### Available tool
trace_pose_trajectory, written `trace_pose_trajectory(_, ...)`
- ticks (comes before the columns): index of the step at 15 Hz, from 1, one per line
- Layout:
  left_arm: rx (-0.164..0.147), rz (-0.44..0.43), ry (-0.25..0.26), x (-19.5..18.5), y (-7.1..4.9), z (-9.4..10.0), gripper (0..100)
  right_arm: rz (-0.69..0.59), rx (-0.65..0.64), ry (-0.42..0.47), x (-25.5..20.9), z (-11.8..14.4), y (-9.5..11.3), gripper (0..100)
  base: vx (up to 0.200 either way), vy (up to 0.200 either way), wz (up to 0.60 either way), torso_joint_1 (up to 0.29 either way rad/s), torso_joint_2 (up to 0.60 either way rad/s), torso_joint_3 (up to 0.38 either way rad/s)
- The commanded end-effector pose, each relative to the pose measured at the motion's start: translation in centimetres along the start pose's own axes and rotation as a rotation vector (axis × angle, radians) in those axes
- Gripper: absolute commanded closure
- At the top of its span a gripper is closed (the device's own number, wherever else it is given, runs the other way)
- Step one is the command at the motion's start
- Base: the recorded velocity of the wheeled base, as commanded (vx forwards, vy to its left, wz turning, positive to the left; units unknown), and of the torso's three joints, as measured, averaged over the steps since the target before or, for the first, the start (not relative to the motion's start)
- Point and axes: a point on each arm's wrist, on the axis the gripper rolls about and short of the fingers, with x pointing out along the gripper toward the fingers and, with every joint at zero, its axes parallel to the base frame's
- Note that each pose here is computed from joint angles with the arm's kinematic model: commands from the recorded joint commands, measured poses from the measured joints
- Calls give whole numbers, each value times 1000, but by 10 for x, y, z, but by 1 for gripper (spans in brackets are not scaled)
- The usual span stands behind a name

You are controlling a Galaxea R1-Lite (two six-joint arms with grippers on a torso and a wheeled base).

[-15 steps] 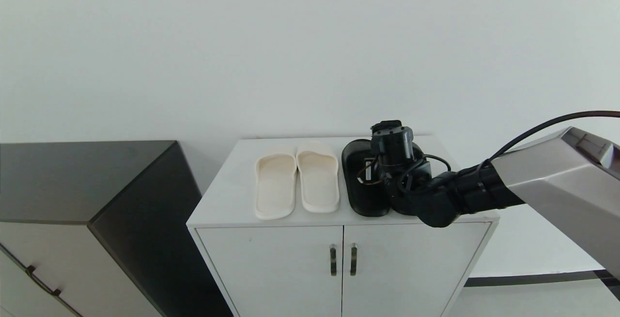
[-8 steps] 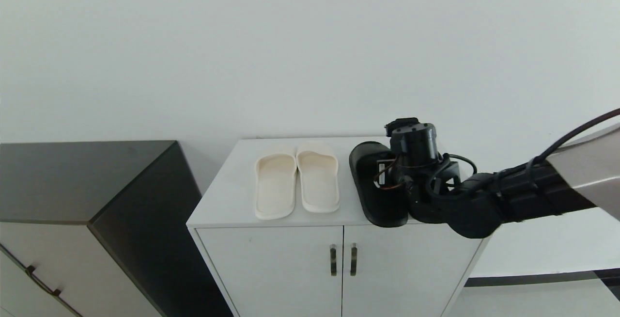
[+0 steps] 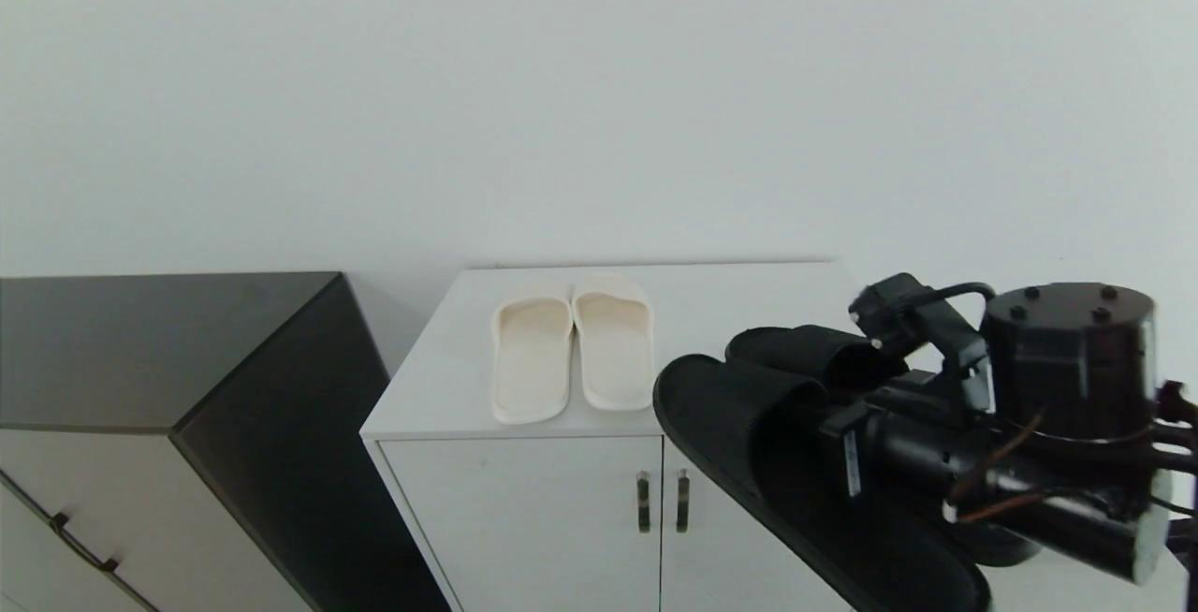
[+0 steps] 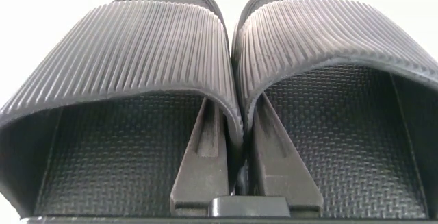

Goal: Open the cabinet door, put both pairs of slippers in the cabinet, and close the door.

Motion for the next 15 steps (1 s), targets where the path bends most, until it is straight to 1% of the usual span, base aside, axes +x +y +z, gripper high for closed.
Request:
trace_pose_trajectory(1,-1,0,0,0,0,0,100,50,-12,-47,-34,-1,-1,100,0,0,0,0,0,0)
trace_pose_trajectory(5,0,3,0,0,0,0,100,75,-24,-28,-33,-6,5,100,0,0,0,0,0,0)
trace_pose_trajectory(8,0,3,0,0,0,0,100,78,-28,-9,-32,-11,5,100,0,0,0,0,0,0)
trace_pose_trajectory(15,-1,3,0,0,0,0,100,74,-30,14,-27,-16,5,100,-200,0,0,0,2,1)
